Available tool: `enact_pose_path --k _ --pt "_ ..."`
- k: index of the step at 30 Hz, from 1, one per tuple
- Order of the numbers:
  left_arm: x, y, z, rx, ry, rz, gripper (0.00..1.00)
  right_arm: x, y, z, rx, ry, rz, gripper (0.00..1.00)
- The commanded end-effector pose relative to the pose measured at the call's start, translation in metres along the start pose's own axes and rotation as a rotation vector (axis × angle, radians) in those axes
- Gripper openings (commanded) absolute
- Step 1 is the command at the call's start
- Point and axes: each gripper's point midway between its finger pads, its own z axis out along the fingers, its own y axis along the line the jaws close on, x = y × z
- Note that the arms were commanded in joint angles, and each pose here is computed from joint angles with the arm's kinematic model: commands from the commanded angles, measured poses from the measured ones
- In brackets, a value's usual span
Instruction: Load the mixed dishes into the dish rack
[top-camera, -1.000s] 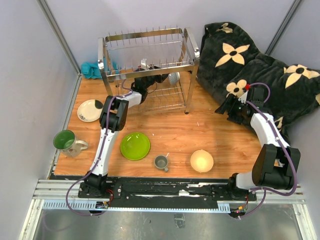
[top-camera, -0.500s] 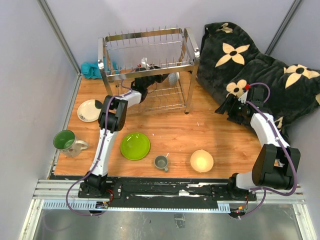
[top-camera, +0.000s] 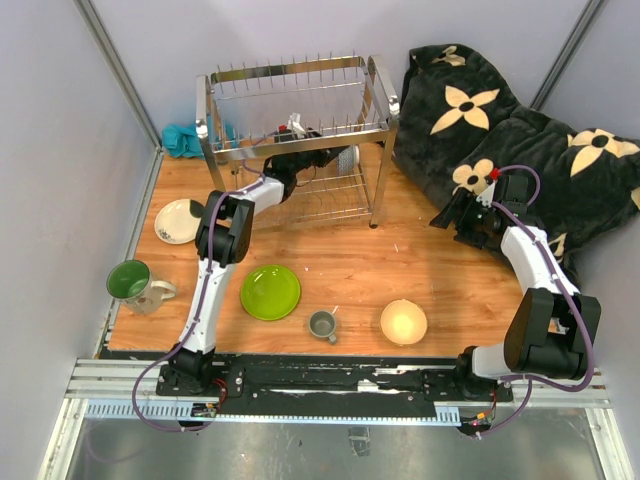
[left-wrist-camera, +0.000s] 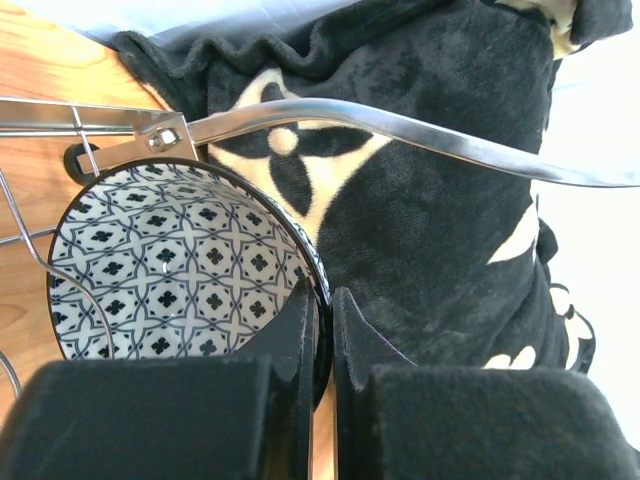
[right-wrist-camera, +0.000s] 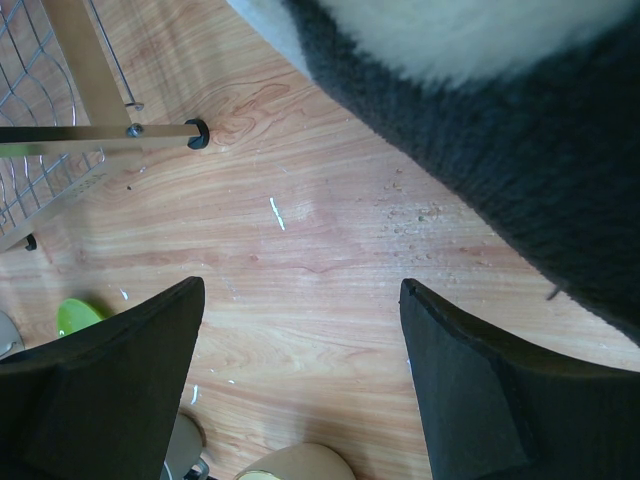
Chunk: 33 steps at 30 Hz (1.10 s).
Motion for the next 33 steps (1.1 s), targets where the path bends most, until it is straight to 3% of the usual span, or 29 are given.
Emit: enact_pose_path --k 1,9,14,17,27,33 --pt "-0.011 0.008 -0.002 -0.107 -0.017 0.086 0.02 -0.015 -0.001 -0.003 -0.001 -0.032 -0.004 0.80" --pt "-0.008 0.011 -0.005 -0.186 -0.017 0.167 0.25 -0.014 0.000 -0.005 -0.003 -0.038 -0.005 0.80" --pt "-0.009 0.009 -0.009 -0.197 -0.033 0.173 0.47 -0.013 -0.001 -0.007 0.005 -0.035 -0.008 0.80" --pt "-0.010 0.003 -0.010 -0.184 -0.041 0.162 0.55 -0.012 -0.002 -0.009 0.011 -0.031 -0.015 0.81" --pt "-0.029 -0.032 -0.020 -0.156 -0.075 0.240 0.76 -0.004 -0.003 -0.009 0.003 -0.024 -0.011 0.82" --pt "-0.028 -0.035 -0.037 -0.167 -0.073 0.258 0.78 -0.001 -0.003 -0.008 -0.004 -0.017 -0.007 0.82"
